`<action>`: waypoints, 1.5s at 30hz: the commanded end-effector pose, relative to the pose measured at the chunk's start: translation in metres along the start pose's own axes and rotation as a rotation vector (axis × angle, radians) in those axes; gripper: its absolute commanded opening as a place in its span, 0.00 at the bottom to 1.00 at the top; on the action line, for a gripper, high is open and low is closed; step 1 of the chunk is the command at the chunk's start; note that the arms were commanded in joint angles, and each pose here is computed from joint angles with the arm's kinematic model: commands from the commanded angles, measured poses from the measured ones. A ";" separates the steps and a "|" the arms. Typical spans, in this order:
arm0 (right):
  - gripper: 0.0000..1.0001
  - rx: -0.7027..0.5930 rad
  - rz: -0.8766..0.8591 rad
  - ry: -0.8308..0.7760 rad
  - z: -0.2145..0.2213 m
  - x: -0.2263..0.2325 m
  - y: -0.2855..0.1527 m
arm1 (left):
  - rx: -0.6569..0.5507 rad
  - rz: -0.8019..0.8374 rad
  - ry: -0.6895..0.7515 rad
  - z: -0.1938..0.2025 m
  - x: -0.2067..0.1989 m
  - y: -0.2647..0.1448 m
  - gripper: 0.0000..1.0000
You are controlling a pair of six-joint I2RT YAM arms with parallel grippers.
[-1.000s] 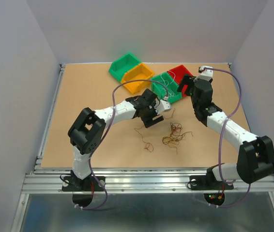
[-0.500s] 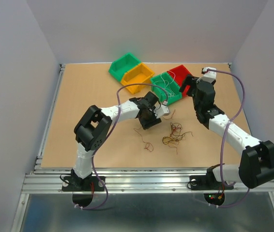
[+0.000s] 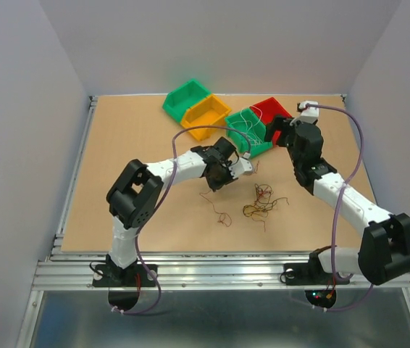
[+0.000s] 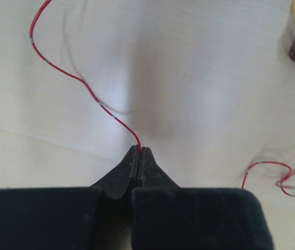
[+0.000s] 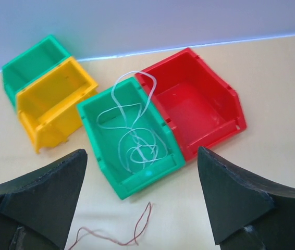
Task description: Untangle the cables
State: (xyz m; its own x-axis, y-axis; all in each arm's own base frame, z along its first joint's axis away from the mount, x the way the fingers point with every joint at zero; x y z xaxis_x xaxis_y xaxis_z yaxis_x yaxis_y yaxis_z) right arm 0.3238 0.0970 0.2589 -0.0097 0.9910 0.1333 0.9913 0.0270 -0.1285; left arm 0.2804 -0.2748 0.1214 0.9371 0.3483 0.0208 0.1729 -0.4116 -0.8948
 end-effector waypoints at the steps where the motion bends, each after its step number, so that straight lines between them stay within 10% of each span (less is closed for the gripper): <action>1: 0.96 -0.060 -0.249 -0.017 -0.014 0.012 -0.025 | -0.181 -0.055 0.021 -0.016 -0.002 -0.068 0.00; 19: 1.00 -0.097 -1.075 -0.125 0.027 0.063 -0.021 | -0.597 -0.244 -0.063 -0.006 0.010 -0.174 0.00; 39: 0.96 -0.178 -1.003 -0.229 0.045 0.095 0.013 | -0.515 -0.099 -0.009 -0.003 0.002 -0.166 0.00; 45: 0.77 -0.171 -0.991 -0.255 0.053 0.101 0.028 | -0.520 -0.101 0.010 0.002 -0.002 -0.171 0.00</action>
State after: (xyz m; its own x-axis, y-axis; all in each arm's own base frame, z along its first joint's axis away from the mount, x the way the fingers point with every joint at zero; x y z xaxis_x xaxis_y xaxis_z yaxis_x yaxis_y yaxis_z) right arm 0.3287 0.1973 0.1963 -0.8509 0.5249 -0.0189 0.5252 0.8509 -0.0122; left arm 0.2529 -0.2049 0.2539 0.8987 0.4313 0.0789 0.3897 -0.7031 -0.5948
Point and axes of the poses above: each gripper's point midway between its finger pads, its own y axis out along the fingers, its own x axis along the line the jaws close on, z = x × y, the point moved 10 cm from there along -y, back along the fingers, and after that the axes turned 4 degrees about -y, right-handed, at the moved point
